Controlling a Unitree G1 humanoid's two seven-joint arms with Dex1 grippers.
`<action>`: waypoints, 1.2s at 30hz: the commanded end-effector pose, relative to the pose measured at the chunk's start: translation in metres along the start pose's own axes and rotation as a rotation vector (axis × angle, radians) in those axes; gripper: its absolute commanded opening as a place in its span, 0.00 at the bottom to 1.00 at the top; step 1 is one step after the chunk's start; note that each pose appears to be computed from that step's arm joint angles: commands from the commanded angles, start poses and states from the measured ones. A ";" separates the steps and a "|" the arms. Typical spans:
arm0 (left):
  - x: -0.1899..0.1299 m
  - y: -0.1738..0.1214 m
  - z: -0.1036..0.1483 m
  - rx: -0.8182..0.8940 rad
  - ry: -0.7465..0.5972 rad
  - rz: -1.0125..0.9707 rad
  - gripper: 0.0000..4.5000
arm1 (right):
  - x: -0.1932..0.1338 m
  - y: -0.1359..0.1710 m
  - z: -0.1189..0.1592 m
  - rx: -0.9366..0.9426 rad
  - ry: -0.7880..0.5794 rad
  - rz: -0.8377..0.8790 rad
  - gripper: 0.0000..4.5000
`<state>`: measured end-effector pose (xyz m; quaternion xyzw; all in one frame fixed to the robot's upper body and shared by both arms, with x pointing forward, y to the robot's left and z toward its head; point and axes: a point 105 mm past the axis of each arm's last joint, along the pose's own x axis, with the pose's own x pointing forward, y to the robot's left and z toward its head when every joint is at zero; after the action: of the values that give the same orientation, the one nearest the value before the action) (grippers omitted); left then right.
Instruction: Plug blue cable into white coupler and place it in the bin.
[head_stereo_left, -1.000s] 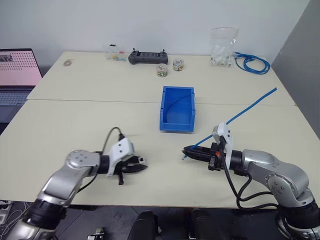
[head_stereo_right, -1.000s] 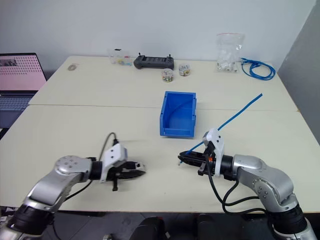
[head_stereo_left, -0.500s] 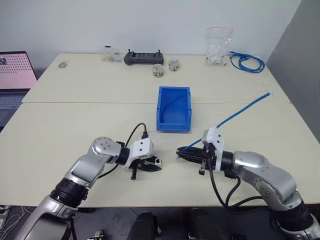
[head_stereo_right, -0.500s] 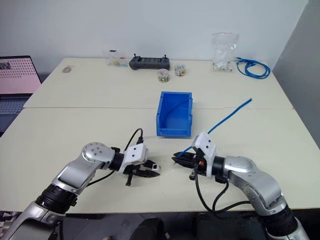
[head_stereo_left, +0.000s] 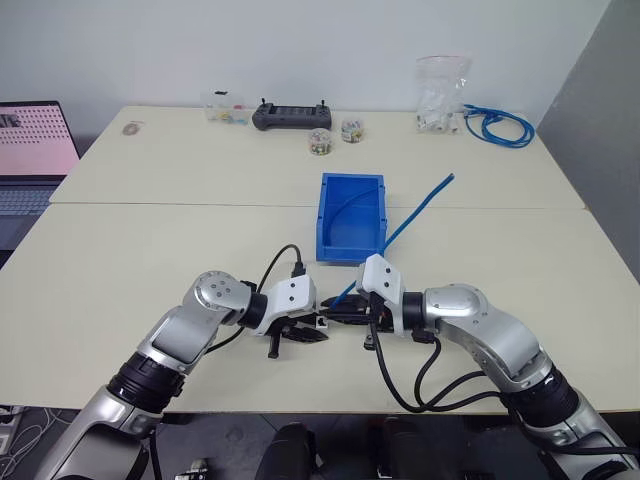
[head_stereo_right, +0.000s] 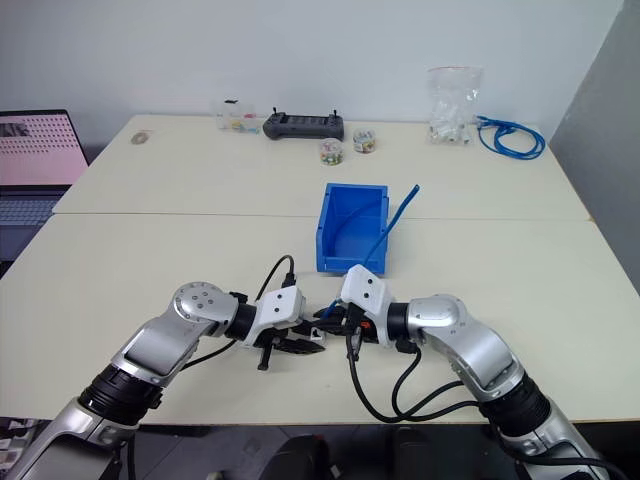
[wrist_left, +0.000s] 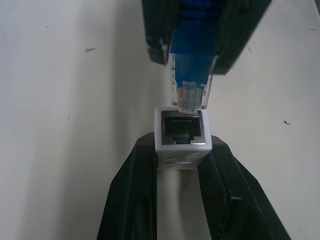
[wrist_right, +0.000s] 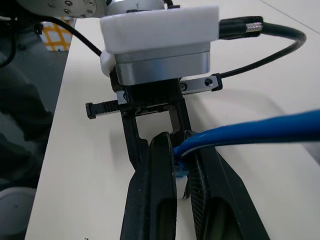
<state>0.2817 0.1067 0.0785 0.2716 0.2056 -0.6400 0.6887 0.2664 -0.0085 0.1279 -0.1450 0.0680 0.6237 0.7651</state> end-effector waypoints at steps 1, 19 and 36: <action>0.008 -0.008 -0.010 -0.029 0.050 -0.037 0.17 | 0.003 0.002 0.009 -0.053 -0.019 0.032 0.02; 0.008 -0.010 -0.008 -0.038 0.047 -0.039 0.17 | 0.010 0.004 -0.001 -0.100 0.042 0.066 0.02; 0.010 -0.010 -0.008 0.003 0.058 -0.040 0.17 | 0.011 -0.002 -0.015 -0.046 0.095 0.105 0.02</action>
<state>0.2816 0.1071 0.0783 0.2856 0.2110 -0.6351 0.6860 0.2710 0.0014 0.1209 -0.1858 0.0732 0.6565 0.7274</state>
